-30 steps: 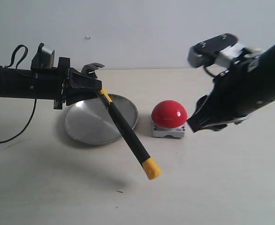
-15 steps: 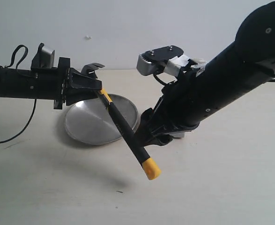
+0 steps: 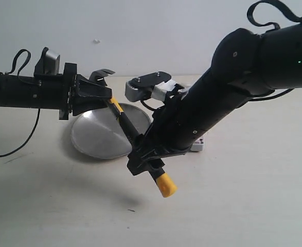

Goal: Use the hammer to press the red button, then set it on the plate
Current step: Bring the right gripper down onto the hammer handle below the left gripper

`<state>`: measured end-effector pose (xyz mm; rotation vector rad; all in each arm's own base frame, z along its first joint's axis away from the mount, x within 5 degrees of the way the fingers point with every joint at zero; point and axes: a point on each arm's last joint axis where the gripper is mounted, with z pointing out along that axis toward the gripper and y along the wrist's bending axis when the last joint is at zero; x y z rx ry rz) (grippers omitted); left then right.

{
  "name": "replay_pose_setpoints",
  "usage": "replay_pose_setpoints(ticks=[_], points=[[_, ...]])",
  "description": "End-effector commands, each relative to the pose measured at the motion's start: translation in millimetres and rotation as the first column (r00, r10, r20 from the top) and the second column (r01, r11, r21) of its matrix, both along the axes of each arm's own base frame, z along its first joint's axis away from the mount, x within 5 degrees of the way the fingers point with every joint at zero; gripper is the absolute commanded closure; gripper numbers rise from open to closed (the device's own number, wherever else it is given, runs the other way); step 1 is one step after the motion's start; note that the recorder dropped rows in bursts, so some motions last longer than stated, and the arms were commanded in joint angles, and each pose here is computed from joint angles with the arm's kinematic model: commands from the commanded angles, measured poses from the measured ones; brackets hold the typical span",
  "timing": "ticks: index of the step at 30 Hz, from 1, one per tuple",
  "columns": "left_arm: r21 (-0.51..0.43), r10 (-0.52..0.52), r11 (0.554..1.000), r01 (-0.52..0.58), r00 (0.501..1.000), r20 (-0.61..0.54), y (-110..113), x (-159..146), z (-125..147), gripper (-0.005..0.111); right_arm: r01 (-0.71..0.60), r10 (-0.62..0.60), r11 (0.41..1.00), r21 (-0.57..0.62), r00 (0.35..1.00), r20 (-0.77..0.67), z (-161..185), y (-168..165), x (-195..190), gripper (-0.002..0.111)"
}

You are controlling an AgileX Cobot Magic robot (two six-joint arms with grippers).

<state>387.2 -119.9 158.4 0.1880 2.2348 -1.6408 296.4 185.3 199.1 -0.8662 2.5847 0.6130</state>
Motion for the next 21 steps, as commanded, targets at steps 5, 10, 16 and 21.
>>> replay_pose_setpoints(ticks=[5,10,16,21], points=[[-0.079,0.007,0.997,-0.006,1.000,0.009,-0.5,0.7,9.1,0.107,0.016,-0.014,0.999,-0.036,0.999,0.048,-16.9,2.6,14.2,0.042],[-0.079,0.007,0.997,-0.006,1.000,0.009,-0.5,0.7,9.1,0.107,0.033,-0.030,0.998,-0.047,0.998,0.051,-28.0,3.3,18.9,0.042],[-0.077,0.006,0.997,-0.005,1.000,0.009,-0.5,0.6,8.9,0.107,0.030,-0.028,0.999,-0.044,0.999,0.045,-33.0,9.4,30.0,0.042],[-0.074,0.002,0.997,-0.001,1.000,0.009,-0.5,0.3,8.6,0.107,0.041,-0.040,0.998,-0.041,0.999,0.013,-41.1,15.9,40.8,0.043]])
